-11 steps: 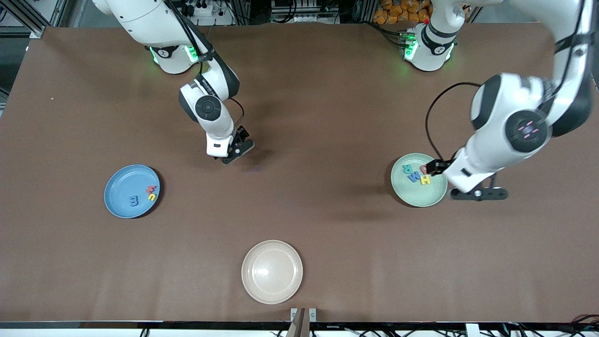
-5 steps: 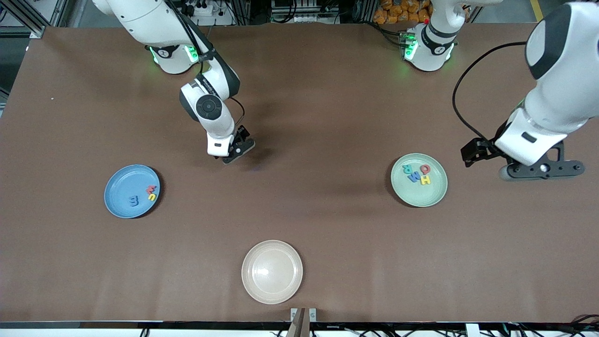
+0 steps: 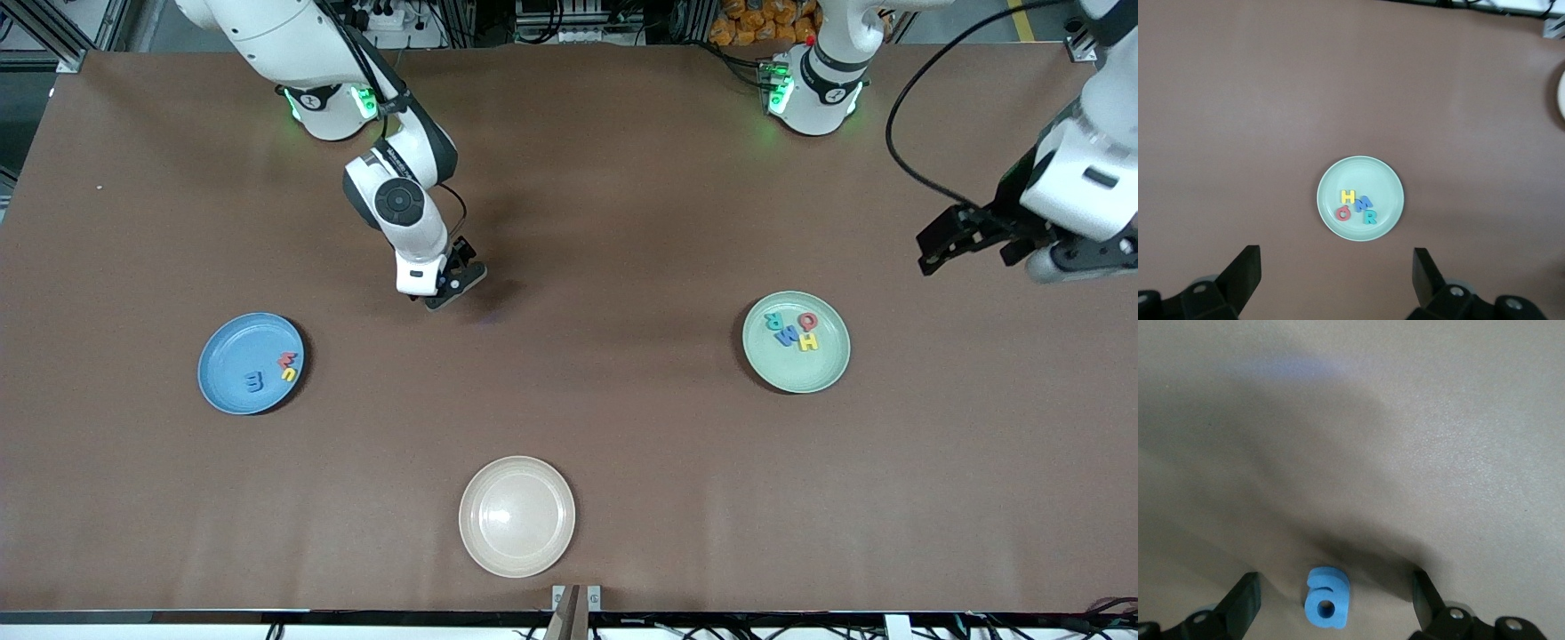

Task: Sort upper and lower case letters into plates
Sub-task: 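Grasp the blue a with the right gripper while the left gripper withdraws, then carry the a to the blue plate and open the right gripper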

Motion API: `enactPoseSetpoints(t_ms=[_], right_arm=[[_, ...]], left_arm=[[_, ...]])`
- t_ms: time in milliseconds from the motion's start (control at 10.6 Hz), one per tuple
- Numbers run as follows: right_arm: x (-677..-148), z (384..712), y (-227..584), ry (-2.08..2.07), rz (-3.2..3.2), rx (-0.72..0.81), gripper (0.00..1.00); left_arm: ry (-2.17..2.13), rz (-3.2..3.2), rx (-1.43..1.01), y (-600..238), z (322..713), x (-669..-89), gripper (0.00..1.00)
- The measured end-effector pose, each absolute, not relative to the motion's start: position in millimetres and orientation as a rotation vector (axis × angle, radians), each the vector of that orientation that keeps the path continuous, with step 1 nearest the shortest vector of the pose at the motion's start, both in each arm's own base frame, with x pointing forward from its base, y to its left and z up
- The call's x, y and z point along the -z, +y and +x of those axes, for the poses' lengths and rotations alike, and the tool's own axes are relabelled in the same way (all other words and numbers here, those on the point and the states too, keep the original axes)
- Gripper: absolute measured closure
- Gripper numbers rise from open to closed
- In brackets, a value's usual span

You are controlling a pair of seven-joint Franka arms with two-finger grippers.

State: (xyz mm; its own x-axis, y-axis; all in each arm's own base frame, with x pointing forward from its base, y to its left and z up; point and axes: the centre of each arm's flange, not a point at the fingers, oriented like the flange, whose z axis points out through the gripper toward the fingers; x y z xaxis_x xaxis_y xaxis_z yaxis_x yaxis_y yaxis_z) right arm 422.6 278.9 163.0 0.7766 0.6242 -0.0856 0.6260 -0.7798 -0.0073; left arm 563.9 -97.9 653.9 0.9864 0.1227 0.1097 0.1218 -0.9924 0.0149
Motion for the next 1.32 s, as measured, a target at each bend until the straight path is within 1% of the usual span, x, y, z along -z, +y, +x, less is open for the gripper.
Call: enactPoseSetpoints(t_ms=[94,188,282,564,846,1034,1128,1316], right_arm=[[-163,422,279,1.035,2.94,0.13,0.01],[-165,423,279,1.036,2.94,0.127,0.11],[-170,423,280,1.038,2.937,0.126,0.29],[-176,423,281,1.039,2.932,0.128,0.73],[-177,423,281,1.035,2.931,0.133,0.73],[-189,435,275,0.997,2.942,0.097,0.73],[-203,452,265,0.946,2.947,0.078,0.73],[-241,507,227,0.835,2.935,0.058,0.73]], left_arm=[[0.193,3.115,-0.199,-96,550,-673,0.0],[0.193,3.113,-0.21,-94,538,-687,0.0],[0.194,3.115,-0.202,-93,530,-693,0.0],[0.196,3.125,-0.163,-86,528,-686,0.0],[0.142,3.14,-0.151,-35,527,-685,0.0],[0.156,3.141,-0.141,-19,522,-684,0.0],[0.155,3.142,-0.139,-19,520,-683,0.0],[0.152,3.143,-0.133,-21,520,-682,0.0]])
